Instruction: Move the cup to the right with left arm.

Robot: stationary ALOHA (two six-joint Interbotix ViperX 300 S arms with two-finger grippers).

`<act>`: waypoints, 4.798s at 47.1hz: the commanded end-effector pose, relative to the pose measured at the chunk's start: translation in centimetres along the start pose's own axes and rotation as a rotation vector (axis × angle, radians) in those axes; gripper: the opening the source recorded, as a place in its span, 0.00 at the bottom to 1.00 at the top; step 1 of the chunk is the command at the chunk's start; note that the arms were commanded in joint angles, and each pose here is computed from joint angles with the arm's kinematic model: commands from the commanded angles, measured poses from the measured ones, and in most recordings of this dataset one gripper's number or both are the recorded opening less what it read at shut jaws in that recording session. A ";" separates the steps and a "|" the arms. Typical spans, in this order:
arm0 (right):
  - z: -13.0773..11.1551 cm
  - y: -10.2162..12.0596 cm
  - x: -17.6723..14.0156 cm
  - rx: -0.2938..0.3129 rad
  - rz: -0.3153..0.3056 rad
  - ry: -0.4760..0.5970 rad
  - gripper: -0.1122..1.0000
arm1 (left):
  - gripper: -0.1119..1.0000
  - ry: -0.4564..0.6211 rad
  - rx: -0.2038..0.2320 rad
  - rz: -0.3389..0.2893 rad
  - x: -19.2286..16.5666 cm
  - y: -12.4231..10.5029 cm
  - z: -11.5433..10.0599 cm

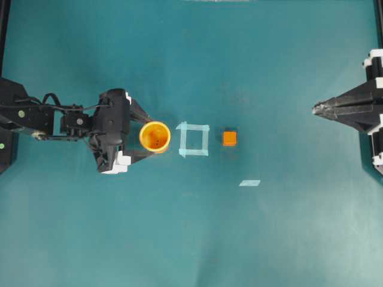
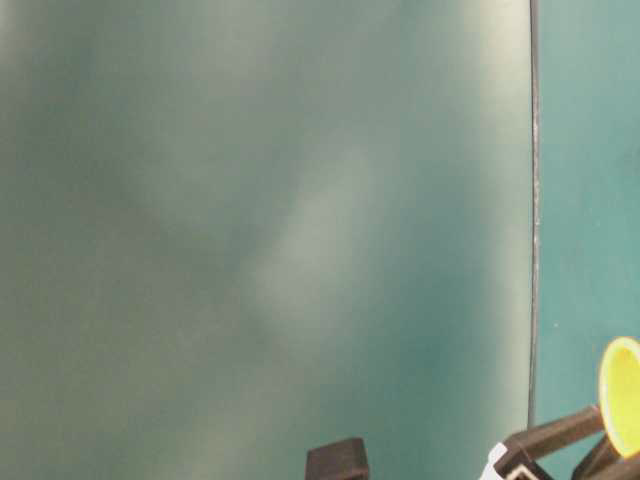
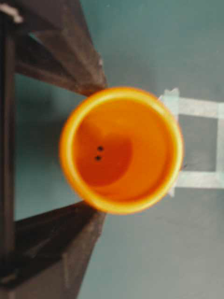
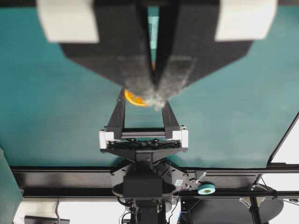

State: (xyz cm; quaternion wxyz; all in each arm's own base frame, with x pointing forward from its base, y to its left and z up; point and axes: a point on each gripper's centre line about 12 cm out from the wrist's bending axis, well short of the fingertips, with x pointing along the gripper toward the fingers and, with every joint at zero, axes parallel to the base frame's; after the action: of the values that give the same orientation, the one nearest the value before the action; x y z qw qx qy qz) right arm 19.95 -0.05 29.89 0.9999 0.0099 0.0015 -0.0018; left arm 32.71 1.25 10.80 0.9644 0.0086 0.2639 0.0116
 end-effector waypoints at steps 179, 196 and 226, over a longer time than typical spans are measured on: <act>2.0 0.0 0.0 0.003 0.001 -0.021 0.09 | 0.68 -0.321 0.090 0.006 20.6 -0.5 21.9; 2.2 0.1 0.0 0.003 0.001 -0.025 0.09 | 0.68 -0.319 0.090 0.007 21.3 -0.5 22.1; 2.2 0.1 0.0 0.003 0.001 -0.025 0.09 | 0.68 -0.310 0.088 0.006 21.7 -0.5 21.6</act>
State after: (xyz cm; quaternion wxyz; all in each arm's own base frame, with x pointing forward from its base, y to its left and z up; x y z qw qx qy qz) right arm 19.83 -0.04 30.58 0.9999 0.0107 0.0077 -0.0015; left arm 61.97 1.20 15.63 0.9886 0.0529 0.1409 0.0006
